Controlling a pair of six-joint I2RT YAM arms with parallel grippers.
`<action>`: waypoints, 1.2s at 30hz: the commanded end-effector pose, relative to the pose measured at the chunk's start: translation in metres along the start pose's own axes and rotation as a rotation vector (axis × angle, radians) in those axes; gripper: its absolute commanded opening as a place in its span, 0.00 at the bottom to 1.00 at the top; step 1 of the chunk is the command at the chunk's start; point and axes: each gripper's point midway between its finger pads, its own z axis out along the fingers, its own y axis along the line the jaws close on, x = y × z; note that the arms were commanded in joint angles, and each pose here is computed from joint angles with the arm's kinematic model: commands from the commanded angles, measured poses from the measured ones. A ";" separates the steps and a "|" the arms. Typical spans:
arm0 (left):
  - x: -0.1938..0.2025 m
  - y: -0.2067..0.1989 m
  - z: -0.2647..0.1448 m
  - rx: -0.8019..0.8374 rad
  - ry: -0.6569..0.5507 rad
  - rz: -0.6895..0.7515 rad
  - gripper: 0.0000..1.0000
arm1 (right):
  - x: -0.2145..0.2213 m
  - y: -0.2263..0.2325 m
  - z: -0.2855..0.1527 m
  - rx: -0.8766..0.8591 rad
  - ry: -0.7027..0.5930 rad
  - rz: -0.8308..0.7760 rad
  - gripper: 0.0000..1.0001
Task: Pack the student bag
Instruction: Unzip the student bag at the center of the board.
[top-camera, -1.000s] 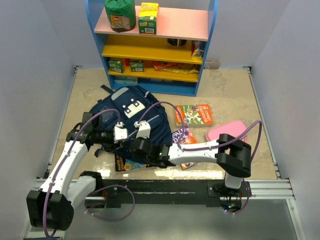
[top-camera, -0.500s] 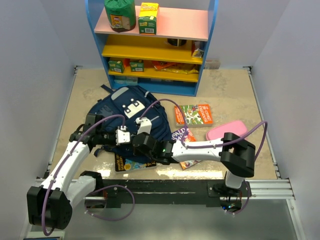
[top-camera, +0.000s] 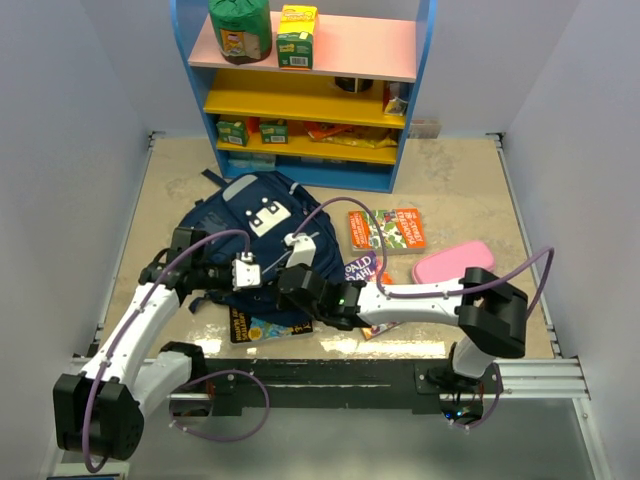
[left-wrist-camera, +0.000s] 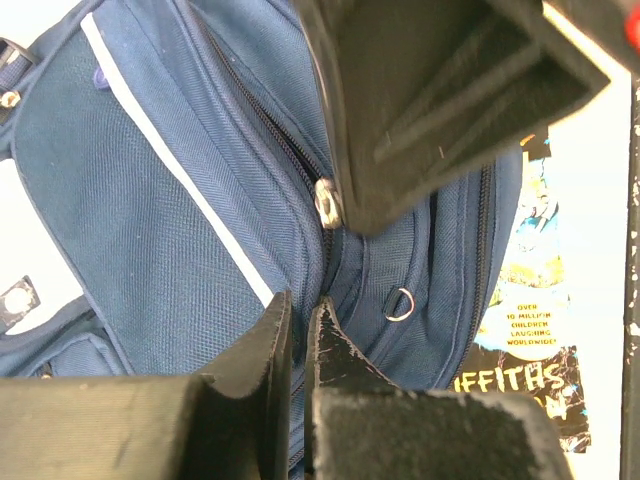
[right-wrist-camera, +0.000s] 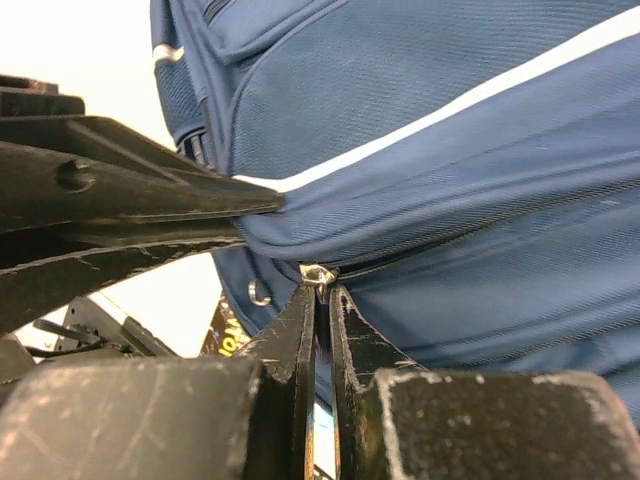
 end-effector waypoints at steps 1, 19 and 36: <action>0.002 0.010 -0.004 -0.041 0.028 0.049 0.00 | -0.039 -0.006 -0.020 -0.009 -0.100 0.049 0.00; 0.002 -0.002 -0.027 -0.068 0.105 0.163 0.00 | -0.068 -0.112 0.006 0.218 -0.094 -0.016 0.00; 0.000 -0.019 -0.033 -0.014 0.111 0.279 0.00 | -0.114 -0.173 0.051 0.395 -0.147 0.013 0.00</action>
